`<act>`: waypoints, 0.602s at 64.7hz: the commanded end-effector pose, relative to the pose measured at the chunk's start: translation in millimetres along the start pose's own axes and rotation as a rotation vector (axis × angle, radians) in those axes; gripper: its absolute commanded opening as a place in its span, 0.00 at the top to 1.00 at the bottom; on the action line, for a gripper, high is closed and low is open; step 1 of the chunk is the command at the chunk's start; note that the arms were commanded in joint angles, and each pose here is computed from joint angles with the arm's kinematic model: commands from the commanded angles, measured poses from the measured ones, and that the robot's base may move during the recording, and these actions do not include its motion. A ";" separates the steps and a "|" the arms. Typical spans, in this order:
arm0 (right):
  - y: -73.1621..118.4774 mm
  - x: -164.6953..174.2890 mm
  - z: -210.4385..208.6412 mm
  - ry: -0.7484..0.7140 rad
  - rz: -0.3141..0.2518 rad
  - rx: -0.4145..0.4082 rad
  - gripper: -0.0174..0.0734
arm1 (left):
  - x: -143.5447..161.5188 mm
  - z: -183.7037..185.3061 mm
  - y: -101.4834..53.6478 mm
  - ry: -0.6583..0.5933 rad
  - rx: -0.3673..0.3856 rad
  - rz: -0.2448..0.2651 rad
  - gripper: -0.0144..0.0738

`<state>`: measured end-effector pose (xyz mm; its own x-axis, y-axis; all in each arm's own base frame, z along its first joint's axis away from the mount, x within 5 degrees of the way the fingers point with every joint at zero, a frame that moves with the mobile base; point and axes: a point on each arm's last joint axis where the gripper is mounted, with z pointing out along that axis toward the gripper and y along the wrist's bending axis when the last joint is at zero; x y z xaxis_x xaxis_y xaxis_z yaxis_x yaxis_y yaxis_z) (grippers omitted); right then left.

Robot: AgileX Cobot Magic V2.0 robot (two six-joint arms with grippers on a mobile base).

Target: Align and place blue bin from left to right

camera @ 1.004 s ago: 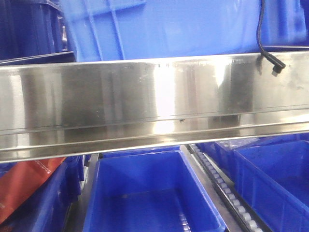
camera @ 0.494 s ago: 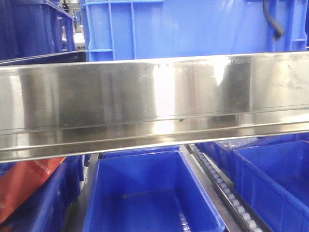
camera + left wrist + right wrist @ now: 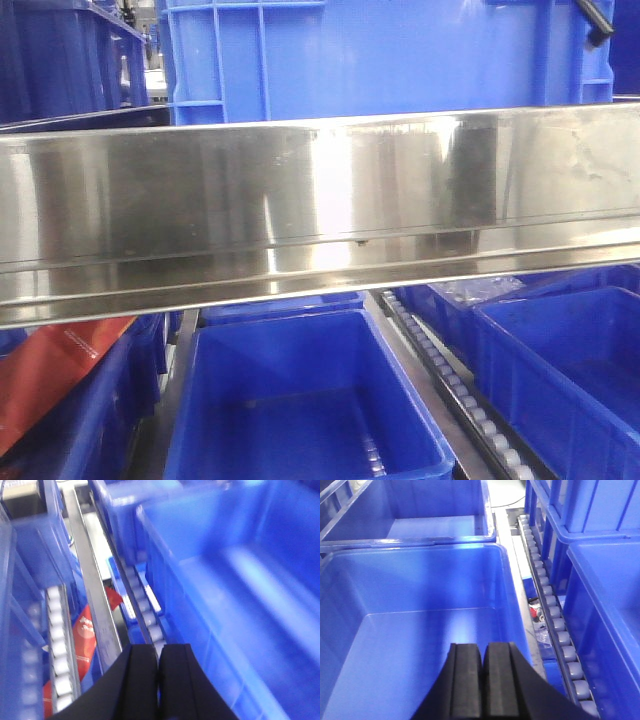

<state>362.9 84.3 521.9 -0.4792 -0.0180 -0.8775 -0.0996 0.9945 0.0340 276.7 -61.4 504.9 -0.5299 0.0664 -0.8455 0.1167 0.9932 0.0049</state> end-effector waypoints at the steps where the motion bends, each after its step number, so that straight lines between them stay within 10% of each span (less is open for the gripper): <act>1: -3.9 -2.1 0.2 -0.024 -0.014 0.023 0.90 | 7.9 -8.2 -2.3 -0.082 0.037 -0.003 0.83; 39: 13.0 43.7 -20.2 -0.188 -0.138 -0.044 0.90 | 83.8 -86.7 11.3 -0.388 0.072 0.005 0.83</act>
<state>344.7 102.2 484.7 -0.3646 -0.1166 -0.9238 -0.1882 0.9809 -0.0495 173.6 -39.4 473.2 -0.2339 0.0160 -0.9721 0.1811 0.9831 -0.0274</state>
